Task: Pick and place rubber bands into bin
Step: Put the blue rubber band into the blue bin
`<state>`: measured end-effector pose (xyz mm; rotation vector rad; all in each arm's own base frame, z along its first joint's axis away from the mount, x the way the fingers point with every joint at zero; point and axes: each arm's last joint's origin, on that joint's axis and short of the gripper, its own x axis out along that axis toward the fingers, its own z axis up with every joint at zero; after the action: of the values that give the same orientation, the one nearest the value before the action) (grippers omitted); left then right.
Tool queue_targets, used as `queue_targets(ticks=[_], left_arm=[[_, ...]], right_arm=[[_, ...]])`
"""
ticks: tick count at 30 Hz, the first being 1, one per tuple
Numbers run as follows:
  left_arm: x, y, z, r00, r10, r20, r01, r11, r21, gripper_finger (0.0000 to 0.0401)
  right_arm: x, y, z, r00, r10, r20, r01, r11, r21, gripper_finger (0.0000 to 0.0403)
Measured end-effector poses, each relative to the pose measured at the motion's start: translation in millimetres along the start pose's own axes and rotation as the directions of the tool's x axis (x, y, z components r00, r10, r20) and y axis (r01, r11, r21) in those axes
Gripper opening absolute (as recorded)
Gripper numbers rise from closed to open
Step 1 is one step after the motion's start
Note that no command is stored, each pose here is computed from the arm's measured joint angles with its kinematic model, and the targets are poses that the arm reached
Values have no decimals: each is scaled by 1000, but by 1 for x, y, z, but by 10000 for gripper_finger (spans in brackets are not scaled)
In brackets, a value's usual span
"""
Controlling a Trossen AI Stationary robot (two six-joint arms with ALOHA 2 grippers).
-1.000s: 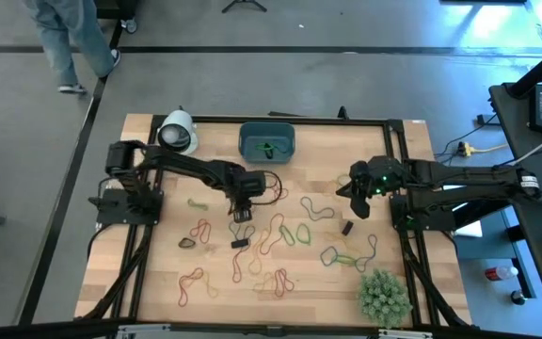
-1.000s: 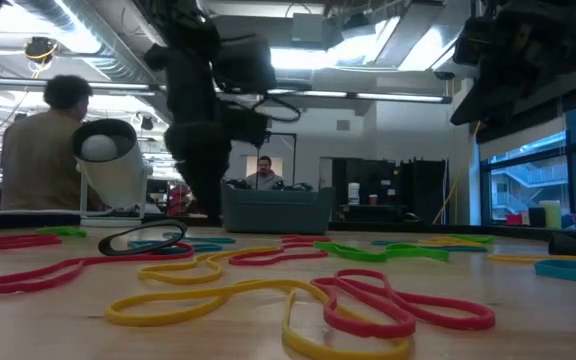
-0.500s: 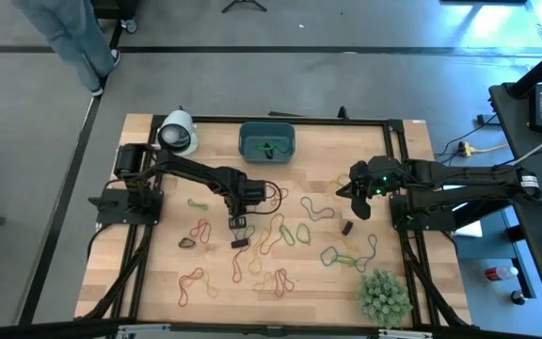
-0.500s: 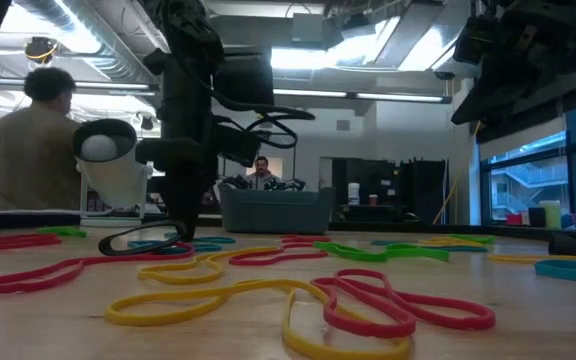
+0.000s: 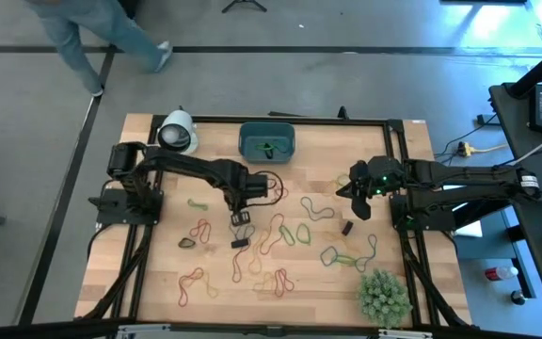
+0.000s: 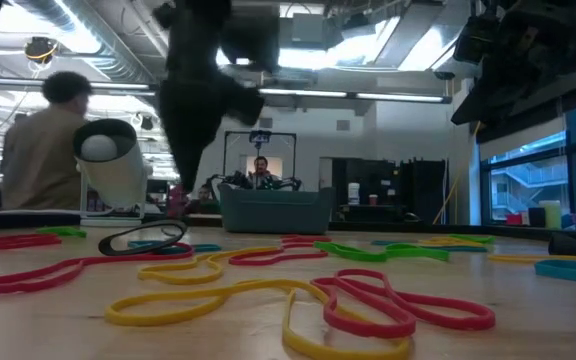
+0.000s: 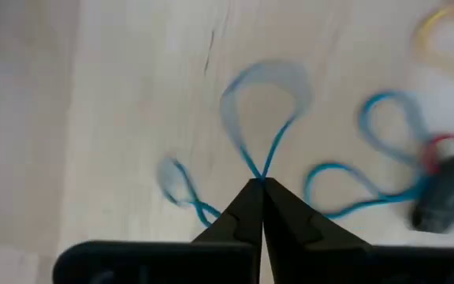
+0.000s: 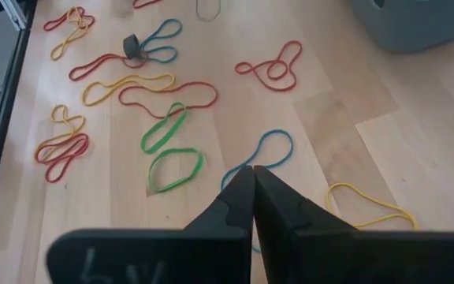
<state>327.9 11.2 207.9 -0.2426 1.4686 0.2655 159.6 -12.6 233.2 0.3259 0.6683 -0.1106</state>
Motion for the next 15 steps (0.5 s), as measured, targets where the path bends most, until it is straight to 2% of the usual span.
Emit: queue_targets(ticks=[3,7,12,15], left_arm=[[-25,5,10,999,41,35,-41,999,-19,2],[-57,22,28,981,130,144,-127,992,-27,2],[-87,62,49,951,178,254,-175,984,-33,2],[-93,90,58,928,194,318,-188,981,-50,2]], right_arm=[[0,0,0,1000,-3,1,3,1000,-1,8],[1,0,0,1000,-4,-2,4,1000,0,4],[3,0,0,1000,-5,-7,6,1000,14,12],[6,-1,-3,1000,-3,5,3,999,35,14]])
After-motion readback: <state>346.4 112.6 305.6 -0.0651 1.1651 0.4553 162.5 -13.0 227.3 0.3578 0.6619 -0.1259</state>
